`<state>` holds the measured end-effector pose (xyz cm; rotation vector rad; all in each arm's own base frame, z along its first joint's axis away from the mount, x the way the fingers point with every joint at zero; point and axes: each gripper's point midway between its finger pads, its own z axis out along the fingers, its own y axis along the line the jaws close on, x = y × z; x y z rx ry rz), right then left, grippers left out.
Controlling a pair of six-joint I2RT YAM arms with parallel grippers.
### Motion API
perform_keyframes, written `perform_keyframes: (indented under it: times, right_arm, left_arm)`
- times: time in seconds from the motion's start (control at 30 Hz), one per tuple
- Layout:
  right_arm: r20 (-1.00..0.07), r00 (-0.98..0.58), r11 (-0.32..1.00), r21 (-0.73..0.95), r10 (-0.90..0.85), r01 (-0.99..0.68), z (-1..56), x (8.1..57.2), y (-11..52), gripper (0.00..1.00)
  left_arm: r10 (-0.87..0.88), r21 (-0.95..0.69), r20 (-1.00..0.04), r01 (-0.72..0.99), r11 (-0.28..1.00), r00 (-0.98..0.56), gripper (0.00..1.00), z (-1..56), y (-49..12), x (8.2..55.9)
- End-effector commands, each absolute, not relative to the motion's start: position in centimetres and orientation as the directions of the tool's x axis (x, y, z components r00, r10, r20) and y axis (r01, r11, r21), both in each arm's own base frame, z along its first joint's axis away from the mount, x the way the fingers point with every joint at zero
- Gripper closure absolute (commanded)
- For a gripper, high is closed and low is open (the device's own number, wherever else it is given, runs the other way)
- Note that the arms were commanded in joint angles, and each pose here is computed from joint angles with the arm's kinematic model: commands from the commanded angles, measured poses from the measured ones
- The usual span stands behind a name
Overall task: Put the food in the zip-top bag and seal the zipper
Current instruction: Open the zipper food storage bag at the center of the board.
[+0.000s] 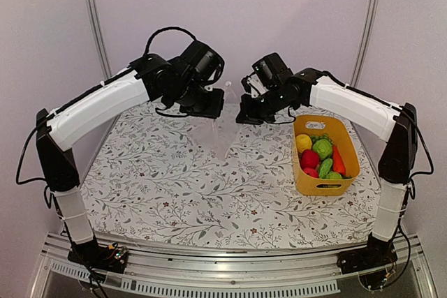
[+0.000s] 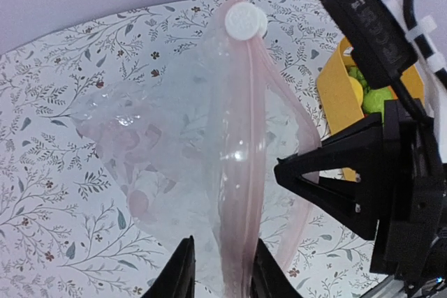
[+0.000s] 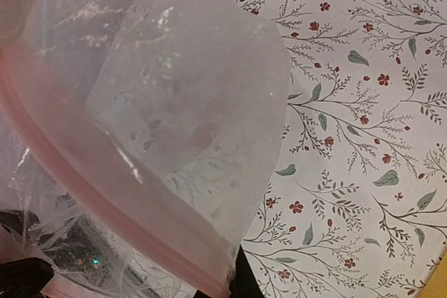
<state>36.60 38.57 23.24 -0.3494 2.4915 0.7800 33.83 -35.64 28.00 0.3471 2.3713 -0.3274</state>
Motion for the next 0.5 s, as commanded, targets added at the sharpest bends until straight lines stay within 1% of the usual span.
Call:
perform_keyframes:
  times: [0.0,0.07,0.17,0.37,0.47]
  right_arm:
    - [-0.458,-0.888,0.765,0.559,-0.035,-0.319,22.5,35.4,39.4,1.0]
    - [-0.425,-0.905,0.741,0.606,-0.004,-0.288,22.7,35.0,39.8,1.0]
    - [-0.385,-0.922,0.731,0.639,0.036,-0.239,22.8,34.9,40.0,1.0]
    - [-0.376,-0.924,0.718,0.663,0.076,-0.211,23.6,35.2,39.8,1.0]
    - [-0.364,-0.927,0.707,0.678,0.086,-0.2,23.8,35.3,39.8,1.0]
  left_arm:
    - [0.108,-0.088,-0.691,0.232,0.969,-0.715,0.69,27.1,-34.8,35.2]
    - [0.094,-0.08,-0.682,0.202,0.976,-0.726,0.67,26.6,-34.6,35.3]
    - [0.089,-0.051,-0.673,0.166,0.985,-0.734,0.68,26.2,-34.0,35.1]
    - [0.115,-0.032,-0.658,0.18,0.983,-0.744,0.72,25.6,-33.6,33.9]
    - [0.126,-0.033,-0.645,0.192,0.981,-0.754,0.77,25.2,-33.7,33.5]
